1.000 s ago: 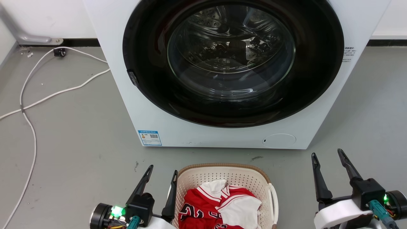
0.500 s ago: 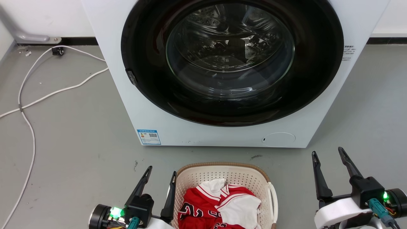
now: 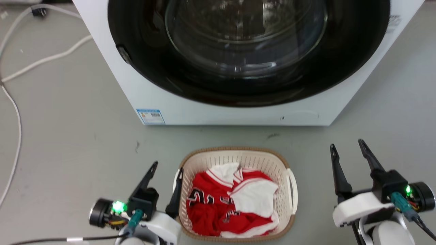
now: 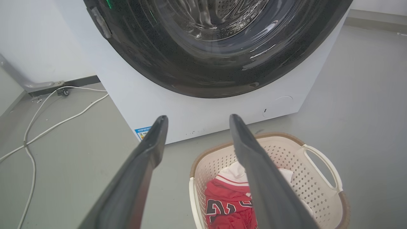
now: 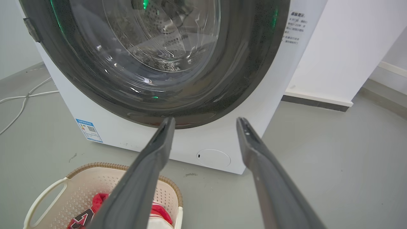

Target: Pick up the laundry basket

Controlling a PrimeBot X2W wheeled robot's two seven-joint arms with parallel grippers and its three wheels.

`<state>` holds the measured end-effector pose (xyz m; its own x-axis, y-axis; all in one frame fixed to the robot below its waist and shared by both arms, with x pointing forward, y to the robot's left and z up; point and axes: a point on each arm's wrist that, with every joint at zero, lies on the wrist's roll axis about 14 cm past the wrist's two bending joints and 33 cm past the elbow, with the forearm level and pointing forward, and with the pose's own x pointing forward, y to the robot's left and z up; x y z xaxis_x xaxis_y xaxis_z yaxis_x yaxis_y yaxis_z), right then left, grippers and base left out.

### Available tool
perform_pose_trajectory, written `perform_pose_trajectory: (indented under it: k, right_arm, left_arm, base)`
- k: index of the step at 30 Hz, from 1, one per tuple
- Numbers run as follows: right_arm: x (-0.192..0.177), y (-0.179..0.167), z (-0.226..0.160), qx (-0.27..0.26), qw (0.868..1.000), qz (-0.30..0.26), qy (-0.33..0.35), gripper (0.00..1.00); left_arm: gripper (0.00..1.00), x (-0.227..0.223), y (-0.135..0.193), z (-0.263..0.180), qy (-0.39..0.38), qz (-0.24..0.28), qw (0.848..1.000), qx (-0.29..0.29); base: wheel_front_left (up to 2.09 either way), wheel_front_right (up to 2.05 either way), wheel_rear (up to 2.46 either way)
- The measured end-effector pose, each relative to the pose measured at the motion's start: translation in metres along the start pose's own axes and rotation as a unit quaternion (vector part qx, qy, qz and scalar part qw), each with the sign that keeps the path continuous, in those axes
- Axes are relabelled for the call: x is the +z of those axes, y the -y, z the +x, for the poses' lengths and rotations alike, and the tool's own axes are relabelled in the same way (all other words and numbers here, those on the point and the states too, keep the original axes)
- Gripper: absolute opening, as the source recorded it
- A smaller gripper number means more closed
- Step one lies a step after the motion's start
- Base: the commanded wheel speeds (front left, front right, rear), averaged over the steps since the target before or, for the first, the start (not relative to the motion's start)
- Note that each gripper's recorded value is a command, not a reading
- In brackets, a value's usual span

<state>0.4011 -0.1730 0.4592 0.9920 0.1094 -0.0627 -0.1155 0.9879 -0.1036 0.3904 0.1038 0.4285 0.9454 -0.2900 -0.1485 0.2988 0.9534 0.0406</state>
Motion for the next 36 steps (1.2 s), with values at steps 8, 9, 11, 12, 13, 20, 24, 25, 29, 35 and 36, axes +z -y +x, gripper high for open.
perform_pose_trajectory:
  k: [8, 9, 11, 12, 13, 20, 24, 25, 29, 35, 36]
  right_arm:
    - [-0.05, -0.006, 0.043, 0.016, 0.998, 0.005, -0.061, 1.0]
    - [-0.059, -0.007, 0.047, 0.018, 0.997, 0.007, -0.073, 1.0]
    - [-0.078, -0.009, 0.056, 0.021, 0.995, 0.007, -0.095, 1.0]
    - [-0.088, -0.009, 0.059, 0.023, 0.994, 0.008, -0.107, 1.0]
    - [-0.098, -0.01, 0.062, 0.024, 0.992, 0.01, -0.12, 1.0]
    - [-0.171, -0.031, 0.064, 0.054, 0.974, 0.023, -0.217, 1.0]
    - [-0.207, -0.032, 0.058, 0.054, 0.961, 0.025, -0.27, 1.0]
    - [-0.215, -0.032, 0.057, 0.056, 0.958, 0.021, -0.282, 1.0]
    - [-0.24, -0.034, 0.054, 0.059, 0.945, 0.024, -0.321, 1.0]
    - [-0.276, -0.042, 0.044, 0.061, 0.912, 0.044, -0.404, 1.0]
    - [-0.279, -0.046, 0.044, 0.068, 0.907, 0.045, -0.412, 1.0]
  left_arm:
    - [1.0, -0.06, -0.019, 0.038, -0.082, -0.008, 0.996, -0.018]
    - [1.0, -0.07, -0.02, 0.042, -0.097, -0.009, 0.995, -0.022]
    - [1.0, -0.088, -0.023, 0.051, -0.119, -0.017, 0.992, -0.026]
    - [1.0, -0.096, -0.024, 0.056, -0.131, -0.017, 0.991, -0.029]
    - [1.0, -0.104, -0.024, 0.06, -0.141, -0.017, 0.989, -0.034]
    - [1.0, -0.176, -0.026, 0.066, -0.243, -0.028, 0.969, -0.045]
    - [1.0, -0.202, -0.03, 0.071, -0.278, -0.048, 0.959, -0.035]
    - [1.0, -0.207, -0.031, 0.073, -0.283, -0.051, 0.957, -0.033]
    - [1.0, -0.228, -0.026, 0.074, -0.312, -0.054, 0.947, -0.046]
    - [1.0, -0.247, -0.027, 0.073, -0.344, -0.054, 0.936, -0.058]
    - [1.0, -0.25, -0.026, 0.072, -0.351, -0.055, 0.933, -0.06]
  base:
    - [0.0, 0.0, 0.0]
    - [0.0, 0.0, 0.0]
    - [0.0, 0.0, 0.0]
    - [0.0, 0.0, 0.0]
    - [0.0, 0.0, 0.0]
    - [0.0, 0.0, 0.0]
    - [0.0, 0.0, 0.0]
    - [0.0, 0.0, 0.0]
    - [0.0, 0.0, 0.0]
    - [0.0, 0.0, 0.0]
    - [0.0, 0.0, 0.0]
